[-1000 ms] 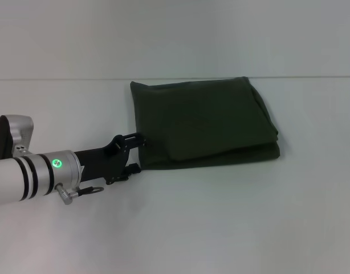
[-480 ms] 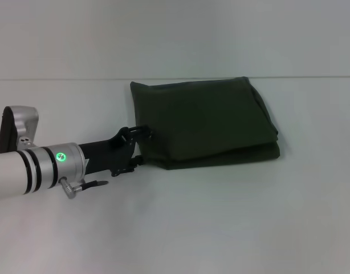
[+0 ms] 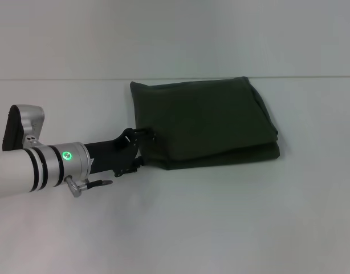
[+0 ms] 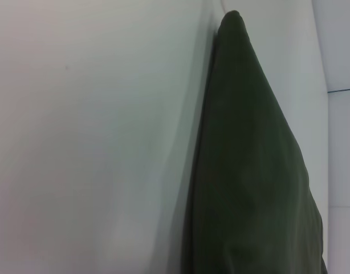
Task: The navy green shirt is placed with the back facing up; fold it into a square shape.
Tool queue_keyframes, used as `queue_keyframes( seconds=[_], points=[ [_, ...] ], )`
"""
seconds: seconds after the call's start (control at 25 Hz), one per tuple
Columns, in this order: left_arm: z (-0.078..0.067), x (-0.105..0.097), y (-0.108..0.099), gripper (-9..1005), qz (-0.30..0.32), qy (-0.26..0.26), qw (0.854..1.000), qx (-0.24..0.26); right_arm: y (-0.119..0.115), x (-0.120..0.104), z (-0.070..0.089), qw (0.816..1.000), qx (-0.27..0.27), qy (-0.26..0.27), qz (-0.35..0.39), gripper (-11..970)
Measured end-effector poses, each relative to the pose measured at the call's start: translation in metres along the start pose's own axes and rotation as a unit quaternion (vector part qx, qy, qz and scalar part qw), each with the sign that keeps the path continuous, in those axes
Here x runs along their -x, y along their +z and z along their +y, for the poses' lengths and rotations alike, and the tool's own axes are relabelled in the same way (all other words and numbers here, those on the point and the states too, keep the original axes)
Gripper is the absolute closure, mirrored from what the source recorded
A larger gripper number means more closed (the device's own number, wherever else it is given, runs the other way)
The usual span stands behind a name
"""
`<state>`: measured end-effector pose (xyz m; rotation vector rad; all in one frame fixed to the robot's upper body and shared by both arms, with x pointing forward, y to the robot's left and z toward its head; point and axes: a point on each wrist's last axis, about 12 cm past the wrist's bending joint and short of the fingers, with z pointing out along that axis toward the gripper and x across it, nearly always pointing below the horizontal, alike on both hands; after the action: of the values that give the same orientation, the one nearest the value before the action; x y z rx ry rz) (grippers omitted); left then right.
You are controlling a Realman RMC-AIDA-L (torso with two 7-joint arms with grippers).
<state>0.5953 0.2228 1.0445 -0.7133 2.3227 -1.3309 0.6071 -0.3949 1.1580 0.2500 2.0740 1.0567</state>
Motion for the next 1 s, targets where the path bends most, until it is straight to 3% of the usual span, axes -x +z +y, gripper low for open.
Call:
queue_keyframes(
  seconds=[0.32,0.52,1.0],
  points=[
    [0.0022,0.0002,-0.0036,441,0.008,-0.006,1.000,0.002,-0.0008,-0.0004,0.0007,1.000,0.006,0.003,-0.002,19],
    [0.0030,-0.0004,-0.0030,650,0.008,-0.004,1.000,0.006,-0.0017,-0.0007,0.0000,1.000,0.006,0.004,-0.003,19],
    [0.0048,-0.0006,-0.0069,893,0.015,-0.004,1.000,0.003,-0.0025,-0.0015,-0.0011,1.000,0.005,0.005,-0.003,19]
  ],
)
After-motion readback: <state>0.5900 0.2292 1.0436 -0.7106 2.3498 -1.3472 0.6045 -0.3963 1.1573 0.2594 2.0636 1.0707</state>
